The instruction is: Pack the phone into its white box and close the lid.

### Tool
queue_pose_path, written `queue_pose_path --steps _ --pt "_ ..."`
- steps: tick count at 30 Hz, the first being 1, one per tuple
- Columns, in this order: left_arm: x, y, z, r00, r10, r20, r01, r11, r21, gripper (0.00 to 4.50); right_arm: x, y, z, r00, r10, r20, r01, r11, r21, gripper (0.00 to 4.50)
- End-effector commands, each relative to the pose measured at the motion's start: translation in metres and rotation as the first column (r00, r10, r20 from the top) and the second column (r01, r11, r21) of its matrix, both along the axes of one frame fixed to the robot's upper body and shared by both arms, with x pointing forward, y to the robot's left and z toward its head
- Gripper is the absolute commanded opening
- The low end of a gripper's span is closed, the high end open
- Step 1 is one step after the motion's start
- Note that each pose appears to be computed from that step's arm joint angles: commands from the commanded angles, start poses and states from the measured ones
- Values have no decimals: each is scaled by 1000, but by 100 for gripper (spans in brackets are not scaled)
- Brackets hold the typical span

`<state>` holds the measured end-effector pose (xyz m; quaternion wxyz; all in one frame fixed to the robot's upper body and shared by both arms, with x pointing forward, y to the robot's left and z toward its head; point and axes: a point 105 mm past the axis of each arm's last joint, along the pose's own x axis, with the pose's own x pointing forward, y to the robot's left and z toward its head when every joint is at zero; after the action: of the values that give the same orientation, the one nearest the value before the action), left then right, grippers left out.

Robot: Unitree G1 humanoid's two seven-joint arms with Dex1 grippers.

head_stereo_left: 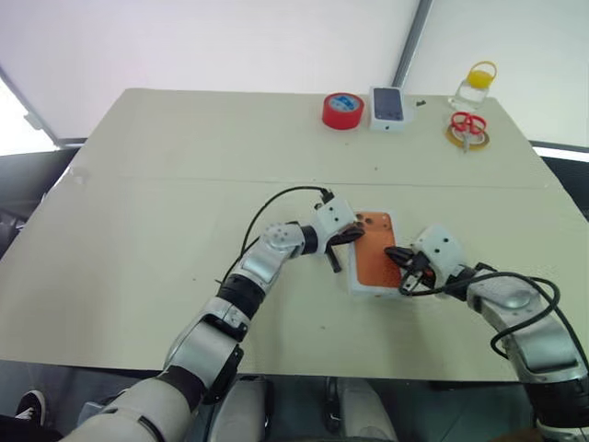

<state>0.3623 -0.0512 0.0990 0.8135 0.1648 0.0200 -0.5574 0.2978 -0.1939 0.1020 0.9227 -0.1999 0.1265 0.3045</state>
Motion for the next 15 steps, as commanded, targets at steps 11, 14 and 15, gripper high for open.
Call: queue_pose_path --steps 11,14,15 --pt "-20 87 44 999 5 -48 -15 975 -222 445 -13 6 51 984 137 114 -160 960 231 450" --pt "-35 129 53 998 58 -25 -63 972 -226 445 -24 -13 63 976 153 152 -184 959 216 450" --pt "-37 146 55 995 96 -19 -97 971 -217 445 -25 -22 66 977 141 158 -172 964 204 450"
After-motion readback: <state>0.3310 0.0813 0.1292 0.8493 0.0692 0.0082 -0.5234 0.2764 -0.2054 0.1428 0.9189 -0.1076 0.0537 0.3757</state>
